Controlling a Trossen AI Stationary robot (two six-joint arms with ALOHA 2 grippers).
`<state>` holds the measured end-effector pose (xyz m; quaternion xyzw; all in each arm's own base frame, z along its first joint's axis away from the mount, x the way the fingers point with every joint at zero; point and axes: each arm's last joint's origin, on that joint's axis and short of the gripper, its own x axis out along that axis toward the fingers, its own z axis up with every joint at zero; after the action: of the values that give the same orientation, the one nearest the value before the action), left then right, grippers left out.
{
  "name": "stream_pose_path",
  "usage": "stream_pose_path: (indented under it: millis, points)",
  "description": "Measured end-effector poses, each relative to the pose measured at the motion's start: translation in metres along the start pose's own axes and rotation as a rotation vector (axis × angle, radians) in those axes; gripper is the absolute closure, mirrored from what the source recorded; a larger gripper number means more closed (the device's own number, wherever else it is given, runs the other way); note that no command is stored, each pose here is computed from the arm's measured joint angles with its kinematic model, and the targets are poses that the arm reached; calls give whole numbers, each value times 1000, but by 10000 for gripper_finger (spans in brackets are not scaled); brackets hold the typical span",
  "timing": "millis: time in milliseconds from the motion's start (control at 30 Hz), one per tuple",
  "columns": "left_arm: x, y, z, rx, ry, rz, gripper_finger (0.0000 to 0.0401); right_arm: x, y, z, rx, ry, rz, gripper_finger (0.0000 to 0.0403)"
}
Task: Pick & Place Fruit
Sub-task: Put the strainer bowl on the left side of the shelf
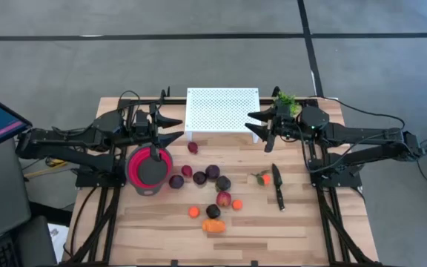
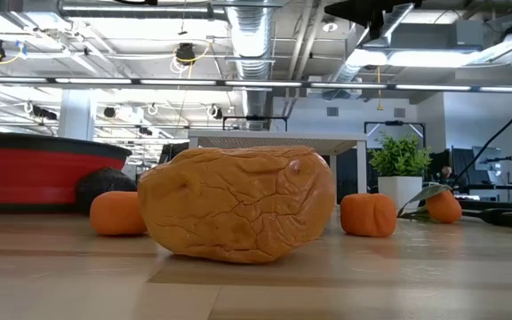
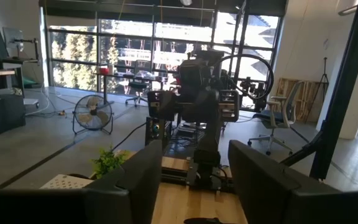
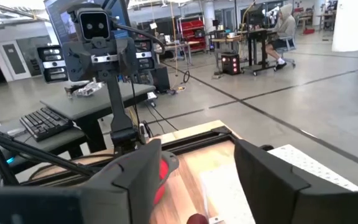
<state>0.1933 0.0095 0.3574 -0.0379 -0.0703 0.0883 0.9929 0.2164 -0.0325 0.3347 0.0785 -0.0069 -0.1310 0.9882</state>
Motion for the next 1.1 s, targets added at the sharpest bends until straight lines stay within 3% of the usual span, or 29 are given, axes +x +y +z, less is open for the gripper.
stream_pose_path:
  millis: [267, 667, 767, 900, 1100]
  points:
    - [0, 0, 0, 0, 0, 0, 255, 0, 0, 0, 0, -1, 0, 213]
    - [0, 0, 0, 3, 0, 0, 364, 0, 0, 0, -15, -3, 0, 333]
    - [0, 0, 0, 3, 0, 0, 388, 0, 0, 0, -65, -4, -2, 361]
    - [0, 0, 0, 7, -1, 0, 399, 0, 0, 1, -89, -8, -2, 396]
    - [0, 0, 0, 10, -2, 1, 399, 0, 0, 1, -81, -10, -1, 380]
